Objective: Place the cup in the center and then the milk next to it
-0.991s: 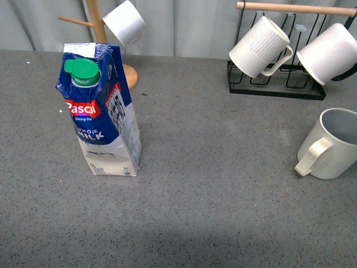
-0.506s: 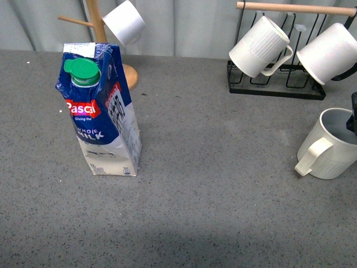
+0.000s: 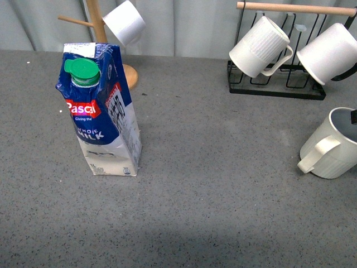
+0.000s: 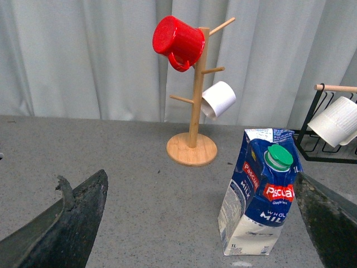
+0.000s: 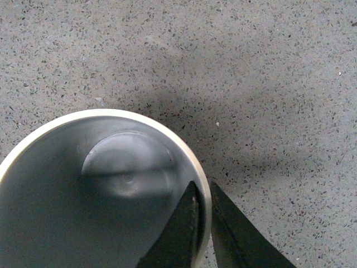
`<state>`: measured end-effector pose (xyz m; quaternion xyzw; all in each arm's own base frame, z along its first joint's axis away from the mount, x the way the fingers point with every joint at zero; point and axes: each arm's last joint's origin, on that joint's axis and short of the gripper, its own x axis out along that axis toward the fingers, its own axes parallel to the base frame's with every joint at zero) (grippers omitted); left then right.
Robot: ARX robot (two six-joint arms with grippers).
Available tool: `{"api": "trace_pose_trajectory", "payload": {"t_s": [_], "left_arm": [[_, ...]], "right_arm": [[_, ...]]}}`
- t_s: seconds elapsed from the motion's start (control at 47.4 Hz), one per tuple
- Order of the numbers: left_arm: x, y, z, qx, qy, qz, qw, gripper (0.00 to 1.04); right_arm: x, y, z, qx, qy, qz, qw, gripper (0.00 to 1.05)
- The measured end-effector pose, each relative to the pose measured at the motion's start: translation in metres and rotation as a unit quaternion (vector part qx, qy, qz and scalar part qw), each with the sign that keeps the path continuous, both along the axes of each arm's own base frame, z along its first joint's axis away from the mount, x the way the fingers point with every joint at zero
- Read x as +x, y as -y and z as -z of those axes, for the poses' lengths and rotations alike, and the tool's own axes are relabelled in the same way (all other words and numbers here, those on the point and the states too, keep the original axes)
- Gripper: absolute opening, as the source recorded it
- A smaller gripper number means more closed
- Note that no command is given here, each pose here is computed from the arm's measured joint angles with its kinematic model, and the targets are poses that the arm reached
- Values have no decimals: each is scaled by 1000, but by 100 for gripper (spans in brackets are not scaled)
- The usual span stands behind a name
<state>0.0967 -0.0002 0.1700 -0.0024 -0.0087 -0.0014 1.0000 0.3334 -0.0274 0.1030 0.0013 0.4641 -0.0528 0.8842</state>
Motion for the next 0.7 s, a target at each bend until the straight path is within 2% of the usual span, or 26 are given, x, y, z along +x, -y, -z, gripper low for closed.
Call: {"api": "trace_pose_trajectory", "payload": {"t_s": [0.063,0.379,0.485,0.696], "left_arm": [[0,0,0,0,0,0,1000,98],[0,0,0,0,0,0,1000,98],[0,0,0,0,0,0,1000,98],[0,0,0,0,0,0,1000,98]], "right_arm": [[1,-1,-2,9,3,0,1000,1],[0,-12,-14,24,8,-18,1000,1],[-4,-31,-30,52,15,-64,996,1],[0,-79,-41,58,25,-133,989,1]]}}
